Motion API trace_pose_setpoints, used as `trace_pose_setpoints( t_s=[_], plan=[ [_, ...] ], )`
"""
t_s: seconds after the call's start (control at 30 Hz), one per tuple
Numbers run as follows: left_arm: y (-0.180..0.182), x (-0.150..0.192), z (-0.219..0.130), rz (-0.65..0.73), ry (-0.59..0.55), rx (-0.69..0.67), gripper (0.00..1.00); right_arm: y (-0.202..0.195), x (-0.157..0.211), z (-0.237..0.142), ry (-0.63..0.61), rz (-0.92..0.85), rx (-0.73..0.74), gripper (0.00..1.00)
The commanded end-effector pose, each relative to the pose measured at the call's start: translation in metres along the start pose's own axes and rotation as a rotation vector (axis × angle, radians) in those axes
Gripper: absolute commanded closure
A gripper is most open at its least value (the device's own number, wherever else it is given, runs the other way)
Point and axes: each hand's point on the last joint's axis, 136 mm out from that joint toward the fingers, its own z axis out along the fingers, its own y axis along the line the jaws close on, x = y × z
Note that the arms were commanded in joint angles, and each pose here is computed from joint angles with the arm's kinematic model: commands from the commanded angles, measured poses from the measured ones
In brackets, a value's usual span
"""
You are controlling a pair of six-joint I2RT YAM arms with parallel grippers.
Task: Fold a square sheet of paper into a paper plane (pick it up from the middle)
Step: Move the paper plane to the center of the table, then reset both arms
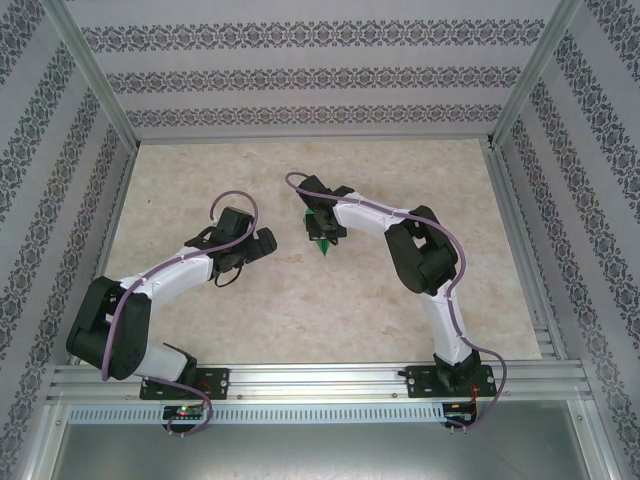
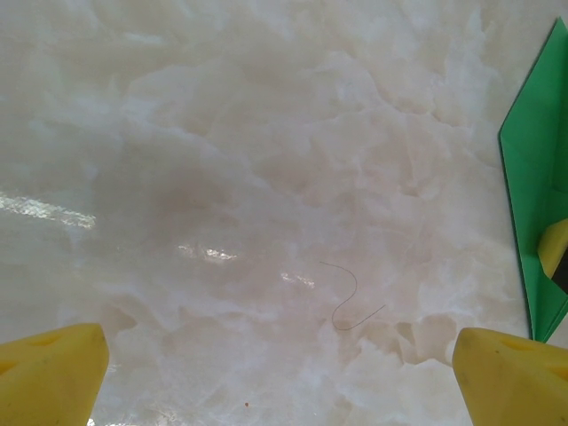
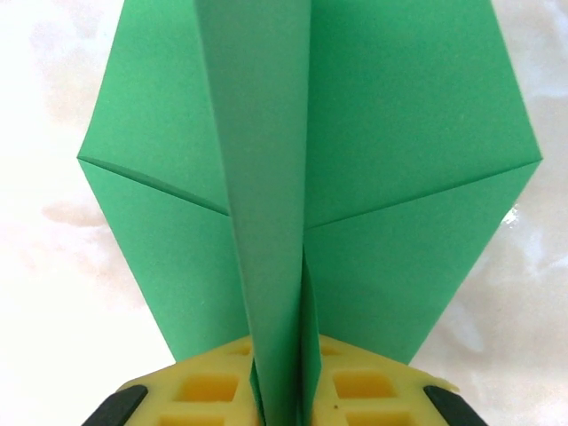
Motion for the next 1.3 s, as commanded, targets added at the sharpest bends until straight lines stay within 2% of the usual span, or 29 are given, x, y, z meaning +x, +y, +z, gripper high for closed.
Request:
trace_pose_setpoints(
  t_s=[0.0,0.1,0.33,0.57,0.67,0.73,0.83,0.97,1.03,1.13,1.27],
  plan=[
    [0.004,-0.006,-0.002,0.016,-0.013,-0.019,0.00,-0.004,0.008,0.013,0.035,-0.003,0.028,0.82],
    [0.002,-0.011,-0.005,0.017,-0.025,-0.020,0.00,0.004,-0.010,-0.016,-0.024,0.003,-0.004,0.76],
    [-0.001,-0.040,-0.027,0.031,-0.112,-0.065,0.00,0.012,-0.056,-0.115,-0.219,0.036,-0.087,0.49],
    [0.000,-0.091,-0.067,0.062,-0.256,-0.132,0.00,-0.017,-0.076,-0.192,-0.398,0.082,-0.104,0.25],
    [0.009,-0.115,-0.086,0.109,-0.343,-0.184,0.00,-0.056,-0.082,-0.222,-0.519,0.128,-0.052,0.14],
    [0.020,-0.128,-0.095,0.138,-0.405,-0.234,0.00,-0.089,-0.083,-0.241,-0.610,0.157,0.001,0.02],
    [0.041,-0.140,-0.103,0.169,-0.490,-0.304,0.00,-0.146,-0.076,-0.258,-0.710,0.204,0.121,0.02],
    [0.071,-0.146,-0.108,0.181,-0.575,-0.378,0.00,-0.227,-0.052,-0.259,-0.756,0.303,0.327,0.02],
    [0.080,-0.148,-0.104,0.211,-0.609,-0.370,0.00,-0.265,-0.036,-0.257,-0.777,0.351,0.435,0.02],
    [0.092,-0.147,-0.096,0.237,-0.634,-0.391,0.00,-0.309,-0.009,-0.243,-0.808,0.405,0.583,0.02],
    [0.103,-0.142,-0.077,0.283,-0.625,-0.383,0.00,-0.342,0.024,-0.210,-0.796,0.444,0.654,0.02]
  ],
)
